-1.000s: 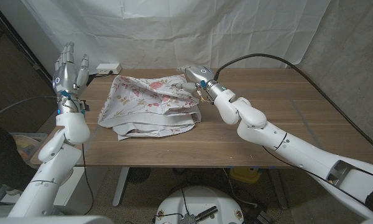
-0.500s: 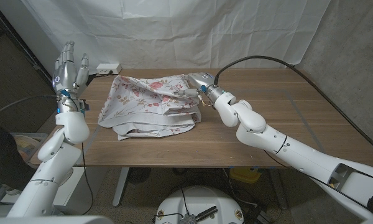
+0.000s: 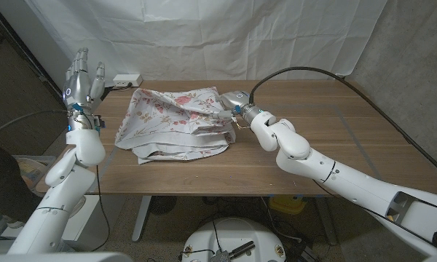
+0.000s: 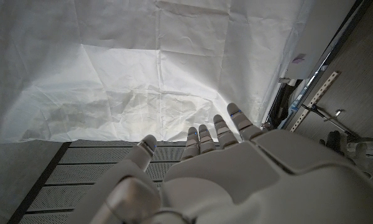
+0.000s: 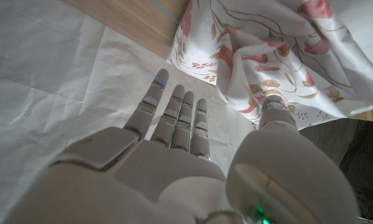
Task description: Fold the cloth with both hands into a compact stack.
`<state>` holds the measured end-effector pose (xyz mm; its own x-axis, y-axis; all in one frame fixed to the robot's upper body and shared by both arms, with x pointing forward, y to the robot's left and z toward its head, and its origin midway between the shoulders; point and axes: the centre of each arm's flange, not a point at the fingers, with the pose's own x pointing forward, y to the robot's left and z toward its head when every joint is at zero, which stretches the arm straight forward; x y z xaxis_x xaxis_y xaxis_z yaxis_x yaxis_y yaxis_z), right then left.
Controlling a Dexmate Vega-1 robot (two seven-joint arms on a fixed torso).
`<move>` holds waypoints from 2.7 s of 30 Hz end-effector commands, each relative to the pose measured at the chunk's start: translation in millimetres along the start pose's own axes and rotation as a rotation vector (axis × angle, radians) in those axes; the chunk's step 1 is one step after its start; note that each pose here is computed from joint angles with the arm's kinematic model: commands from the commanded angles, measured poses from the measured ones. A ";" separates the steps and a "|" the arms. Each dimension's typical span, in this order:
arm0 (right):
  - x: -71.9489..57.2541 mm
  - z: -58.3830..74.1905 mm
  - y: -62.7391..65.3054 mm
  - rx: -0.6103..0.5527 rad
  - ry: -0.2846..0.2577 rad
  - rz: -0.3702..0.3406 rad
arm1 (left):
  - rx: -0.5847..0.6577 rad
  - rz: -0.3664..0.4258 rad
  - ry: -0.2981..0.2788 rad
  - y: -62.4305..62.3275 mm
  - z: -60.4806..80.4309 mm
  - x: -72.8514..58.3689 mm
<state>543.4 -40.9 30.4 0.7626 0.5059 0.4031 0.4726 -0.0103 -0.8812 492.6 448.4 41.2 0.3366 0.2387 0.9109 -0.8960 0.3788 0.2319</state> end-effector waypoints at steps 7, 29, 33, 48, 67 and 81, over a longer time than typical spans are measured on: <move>-5.3 9.0 -11.6 0.006 -0.042 -0.235 | -0.008 -0.016 0.000 -9.1 1.0 4.0; 45.4 35.6 -46.1 0.346 -0.241 -0.093 | -0.008 -0.023 0.026 -6.3 -7.5 -4.2; 57.0 48.7 -50.2 0.381 -0.263 -0.054 | -0.011 -0.026 0.030 -6.3 -10.0 -6.0; 91.1 89.3 -59.4 0.531 -0.335 0.079 | -0.045 -0.020 0.009 -5.5 -11.5 -0.8; 106.7 122.6 -58.2 0.738 -0.335 0.210 | -0.083 -0.004 0.028 -10.7 -21.3 6.8; 116.1 137.3 -40.0 1.010 -0.282 0.221 | -0.116 0.007 0.059 -12.5 -31.4 13.7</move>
<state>547.7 120.4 89.1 0.5878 0.7728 0.2394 -0.2220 0.4386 -0.8708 512.6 468.3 38.5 0.3485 0.2715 0.8971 -0.8677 0.4553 0.1993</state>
